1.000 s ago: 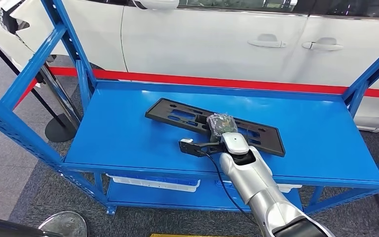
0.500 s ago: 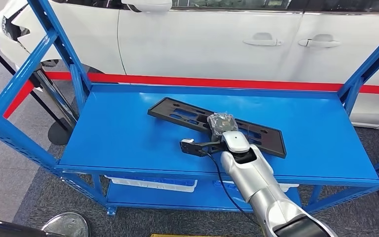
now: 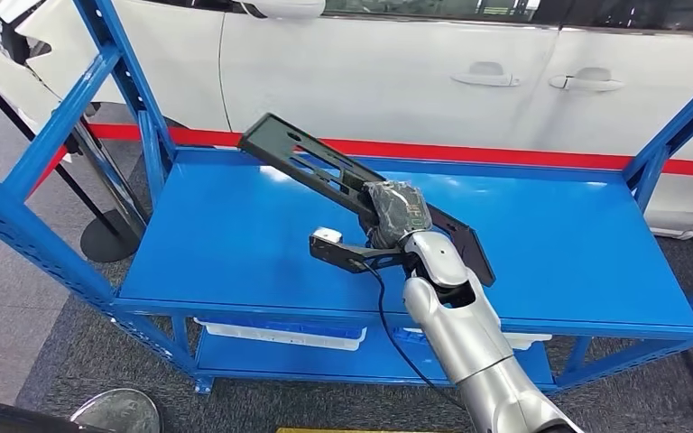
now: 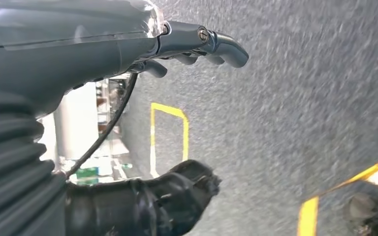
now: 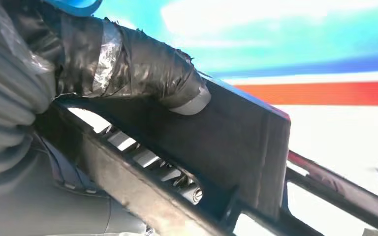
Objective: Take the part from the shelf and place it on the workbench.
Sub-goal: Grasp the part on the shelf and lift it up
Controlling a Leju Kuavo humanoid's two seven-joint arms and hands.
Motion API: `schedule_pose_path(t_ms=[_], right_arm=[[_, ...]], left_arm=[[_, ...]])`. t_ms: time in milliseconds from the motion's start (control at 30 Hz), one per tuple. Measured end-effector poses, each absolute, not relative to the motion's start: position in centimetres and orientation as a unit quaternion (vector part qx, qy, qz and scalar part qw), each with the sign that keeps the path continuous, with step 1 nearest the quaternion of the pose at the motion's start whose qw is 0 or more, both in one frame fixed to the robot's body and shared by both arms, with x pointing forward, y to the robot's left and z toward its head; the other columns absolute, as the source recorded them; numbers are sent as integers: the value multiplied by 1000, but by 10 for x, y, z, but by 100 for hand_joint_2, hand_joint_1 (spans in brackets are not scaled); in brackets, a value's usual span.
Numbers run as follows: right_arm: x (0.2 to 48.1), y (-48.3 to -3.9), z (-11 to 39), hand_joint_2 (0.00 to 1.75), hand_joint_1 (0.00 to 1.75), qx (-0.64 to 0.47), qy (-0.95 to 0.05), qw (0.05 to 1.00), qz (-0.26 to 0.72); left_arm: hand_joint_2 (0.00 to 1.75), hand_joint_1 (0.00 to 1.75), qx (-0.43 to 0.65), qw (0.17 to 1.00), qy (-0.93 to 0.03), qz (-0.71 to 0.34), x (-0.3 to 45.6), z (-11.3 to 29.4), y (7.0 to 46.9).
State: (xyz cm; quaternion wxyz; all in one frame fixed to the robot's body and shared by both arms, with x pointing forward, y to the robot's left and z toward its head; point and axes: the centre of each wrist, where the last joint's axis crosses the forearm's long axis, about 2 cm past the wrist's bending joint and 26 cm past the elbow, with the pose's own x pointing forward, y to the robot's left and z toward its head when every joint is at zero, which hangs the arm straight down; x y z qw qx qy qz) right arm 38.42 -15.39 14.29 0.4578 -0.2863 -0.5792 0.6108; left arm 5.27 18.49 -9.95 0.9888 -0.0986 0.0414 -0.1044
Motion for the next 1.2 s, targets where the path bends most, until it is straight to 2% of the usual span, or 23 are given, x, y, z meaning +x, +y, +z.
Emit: schedule_pose_path(t_ms=[467, 833, 1200], right_arm=[[368, -145, 165, 175, 175, -316, -639, 405, 573], [363, -155, 166, 175, 175, -370, -651, 357, 559], [361, -164, 162, 175, 175, -381, -647, 351, 560]], left_arm=[[175, 0, -110, 985, 42, -123, 51, -98, 177], [175, 0, -106, 983, 42, -146, 51, -99, 179], [175, 0, -105, 982, 41, -151, 52, -98, 179]])
